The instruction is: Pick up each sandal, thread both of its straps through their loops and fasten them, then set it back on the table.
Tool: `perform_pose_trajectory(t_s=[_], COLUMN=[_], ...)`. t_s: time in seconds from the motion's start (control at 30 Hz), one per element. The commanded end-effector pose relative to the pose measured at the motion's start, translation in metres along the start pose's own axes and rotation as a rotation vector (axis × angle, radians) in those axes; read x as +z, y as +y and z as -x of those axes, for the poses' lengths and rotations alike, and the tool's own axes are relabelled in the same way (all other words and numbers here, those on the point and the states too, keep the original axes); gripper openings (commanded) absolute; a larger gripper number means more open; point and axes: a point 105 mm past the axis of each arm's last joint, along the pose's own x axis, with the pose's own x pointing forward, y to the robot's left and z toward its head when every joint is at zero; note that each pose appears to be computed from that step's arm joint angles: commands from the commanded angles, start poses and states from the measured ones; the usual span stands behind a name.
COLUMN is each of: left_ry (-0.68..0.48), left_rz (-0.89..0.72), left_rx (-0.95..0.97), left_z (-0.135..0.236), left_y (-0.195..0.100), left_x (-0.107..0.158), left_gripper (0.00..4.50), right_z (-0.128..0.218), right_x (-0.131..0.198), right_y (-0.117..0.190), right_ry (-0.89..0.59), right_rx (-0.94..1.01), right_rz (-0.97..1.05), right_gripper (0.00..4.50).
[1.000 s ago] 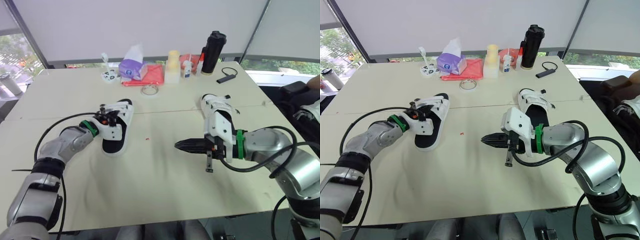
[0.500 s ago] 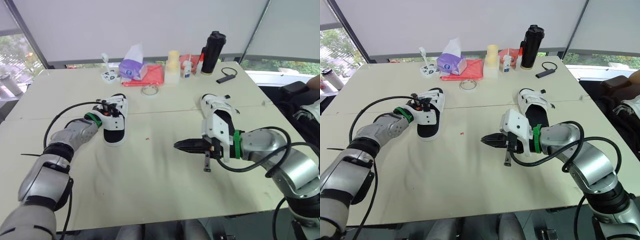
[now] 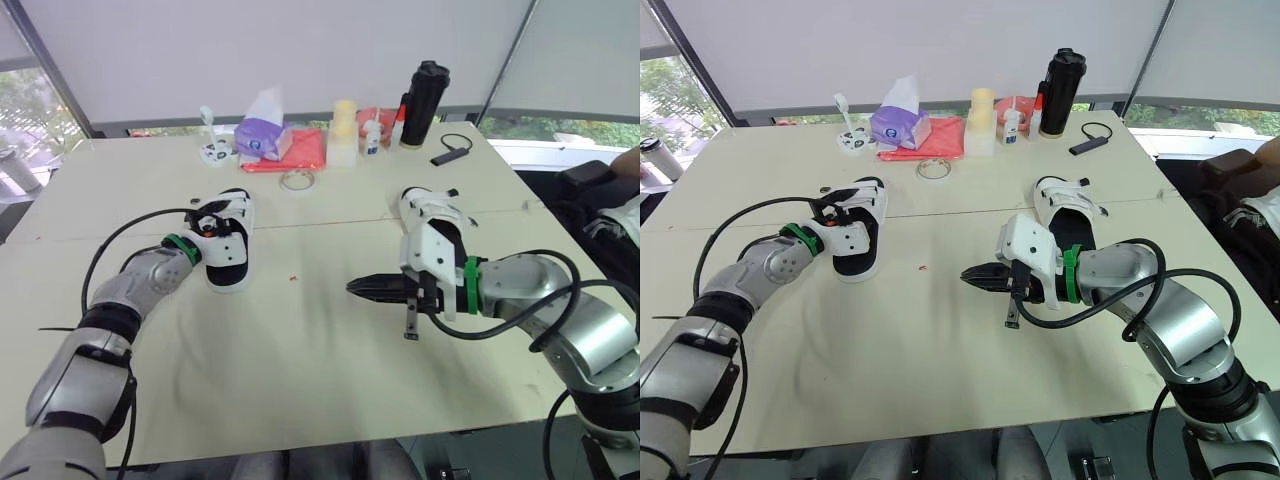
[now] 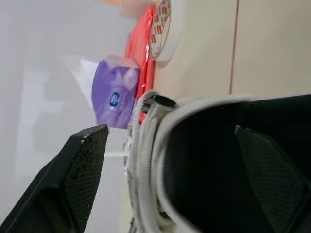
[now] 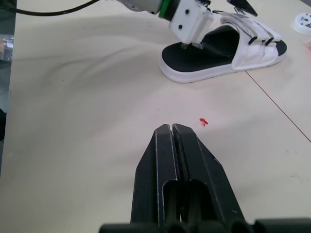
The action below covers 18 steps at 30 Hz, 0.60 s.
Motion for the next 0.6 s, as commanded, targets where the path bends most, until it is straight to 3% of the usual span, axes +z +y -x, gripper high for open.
perform_pose_trajectory(t_s=[0.03, 0.33, 0.6], left_ry=[-0.028, -0.033, -0.215], left_rz=[0.132, 0.422, 0.959], left_rx=[-0.089, -0.213, -0.407], left_z=[0.022, 0.071, 0.115], left_y=[-0.019, -0.022, 0.007], left_x=[0.006, 0.032, 0.091], left_gripper=[4.49, 4.49, 4.49], right_z=[0.002, 0.005, 0.035], right_x=[0.004, -0.007, -0.021], right_y=[-0.001, -0.003, -0.033], right_ry=[0.004, 0.035, 0.105], right_rx=[-0.001, 0.009, -0.119], right_rz=[0.041, 0.028, 0.018], right_gripper=[0.00, 0.00, 0.00])
